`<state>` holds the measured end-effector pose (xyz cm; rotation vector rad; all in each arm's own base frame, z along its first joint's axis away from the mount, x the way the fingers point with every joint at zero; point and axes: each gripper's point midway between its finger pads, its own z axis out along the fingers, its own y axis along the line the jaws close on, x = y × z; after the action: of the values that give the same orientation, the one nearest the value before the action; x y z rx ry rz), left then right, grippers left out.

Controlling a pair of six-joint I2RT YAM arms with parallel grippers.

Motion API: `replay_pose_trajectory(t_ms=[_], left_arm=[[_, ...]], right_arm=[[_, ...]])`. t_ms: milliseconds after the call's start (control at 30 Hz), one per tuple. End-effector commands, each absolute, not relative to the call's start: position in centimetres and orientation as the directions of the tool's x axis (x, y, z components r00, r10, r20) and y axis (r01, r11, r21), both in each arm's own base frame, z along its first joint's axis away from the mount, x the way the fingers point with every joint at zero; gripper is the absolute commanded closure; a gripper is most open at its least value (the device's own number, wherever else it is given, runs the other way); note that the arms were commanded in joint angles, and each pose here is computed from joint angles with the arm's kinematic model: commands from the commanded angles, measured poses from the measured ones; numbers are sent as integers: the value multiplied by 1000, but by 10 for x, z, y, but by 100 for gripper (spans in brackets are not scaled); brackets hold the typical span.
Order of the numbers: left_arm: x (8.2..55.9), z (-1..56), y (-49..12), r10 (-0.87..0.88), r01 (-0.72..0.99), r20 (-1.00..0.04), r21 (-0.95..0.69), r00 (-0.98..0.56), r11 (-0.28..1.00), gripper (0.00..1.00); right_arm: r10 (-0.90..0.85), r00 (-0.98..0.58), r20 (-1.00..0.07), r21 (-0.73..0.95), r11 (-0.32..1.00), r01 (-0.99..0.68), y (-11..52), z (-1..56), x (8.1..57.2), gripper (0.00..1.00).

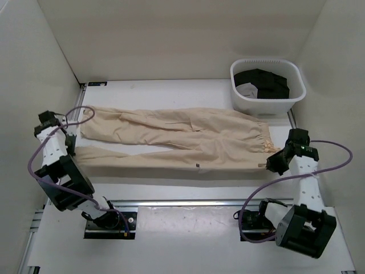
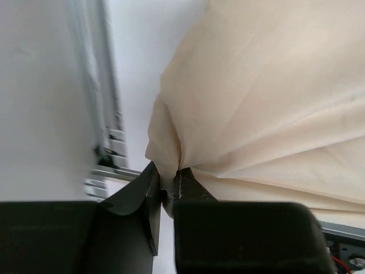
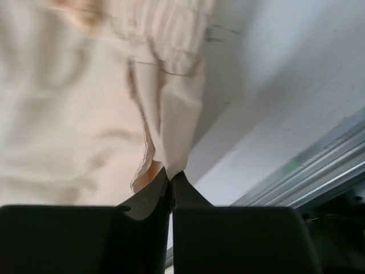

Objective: Fold and stack the trousers
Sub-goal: Flatten the trousers out

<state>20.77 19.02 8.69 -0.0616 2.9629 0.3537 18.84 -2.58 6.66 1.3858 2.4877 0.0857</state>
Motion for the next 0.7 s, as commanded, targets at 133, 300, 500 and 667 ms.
replay_pose_trajectory(t_ms=[133,300,500,667], left_arm=[[281,173,242,37,-90,-315,379,-948,921,86],[272,179,248,51,-70,-268,422,-962,904,86],[246,199,236,121,-42,-308,476,-944,879,86],[308,184,254,75,-56,-324,378,-943,924,86]], right_arm=[[807,-398,-436,262,537,802,-65,166,247,100],[794,-425,-434,252,560,789,-60,186,234,100],[781,-364,-507,305,557,772,-55,210,205,100],[780,-383,-494,334,577,745,-63,219,259,100]])
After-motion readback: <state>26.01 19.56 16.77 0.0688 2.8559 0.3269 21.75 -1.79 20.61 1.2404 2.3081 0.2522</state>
